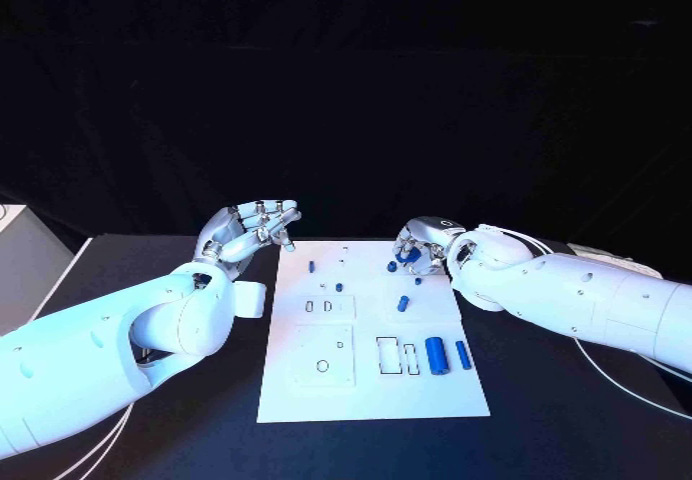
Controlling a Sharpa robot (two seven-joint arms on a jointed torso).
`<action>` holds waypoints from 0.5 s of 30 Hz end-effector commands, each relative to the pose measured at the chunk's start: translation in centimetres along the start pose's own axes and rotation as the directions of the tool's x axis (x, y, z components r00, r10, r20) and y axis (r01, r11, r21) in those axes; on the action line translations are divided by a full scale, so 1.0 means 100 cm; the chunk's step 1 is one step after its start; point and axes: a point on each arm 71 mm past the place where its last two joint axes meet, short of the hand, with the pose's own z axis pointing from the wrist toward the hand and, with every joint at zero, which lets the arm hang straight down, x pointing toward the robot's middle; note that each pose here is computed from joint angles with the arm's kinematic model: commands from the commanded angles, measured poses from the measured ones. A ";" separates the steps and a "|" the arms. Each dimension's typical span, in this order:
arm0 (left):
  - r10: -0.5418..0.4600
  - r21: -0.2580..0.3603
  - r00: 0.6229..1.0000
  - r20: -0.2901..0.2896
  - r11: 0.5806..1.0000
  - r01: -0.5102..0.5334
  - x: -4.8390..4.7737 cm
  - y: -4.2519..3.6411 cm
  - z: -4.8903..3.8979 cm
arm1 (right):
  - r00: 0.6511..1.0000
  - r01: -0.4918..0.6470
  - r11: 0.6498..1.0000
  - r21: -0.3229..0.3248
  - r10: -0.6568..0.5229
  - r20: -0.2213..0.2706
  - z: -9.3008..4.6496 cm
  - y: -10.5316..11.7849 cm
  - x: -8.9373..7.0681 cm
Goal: Assemble the parts on the task board
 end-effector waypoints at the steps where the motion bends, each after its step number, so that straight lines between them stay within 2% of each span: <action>1: -0.005 0.009 1.000 -0.023 1.000 0.005 0.0028 -0.0019 -0.0001 | 0.998 0.041 0.999 0.012 -0.040 -0.039 0.001 0.000 0.003; 8: -0.005 0.008 1.000 -0.024 1.000 0.005 0.0027 -0.0026 -0.0005 | 0.997 0.051 0.999 0.013 -0.051 -0.051 0.003 0.002 0.004; 15: -0.004 0.009 1.000 -0.022 1.000 0.004 0.0021 -0.0034 -0.0008 | 0.998 0.055 0.998 0.010 -0.055 -0.041 0.006 0.005 0.004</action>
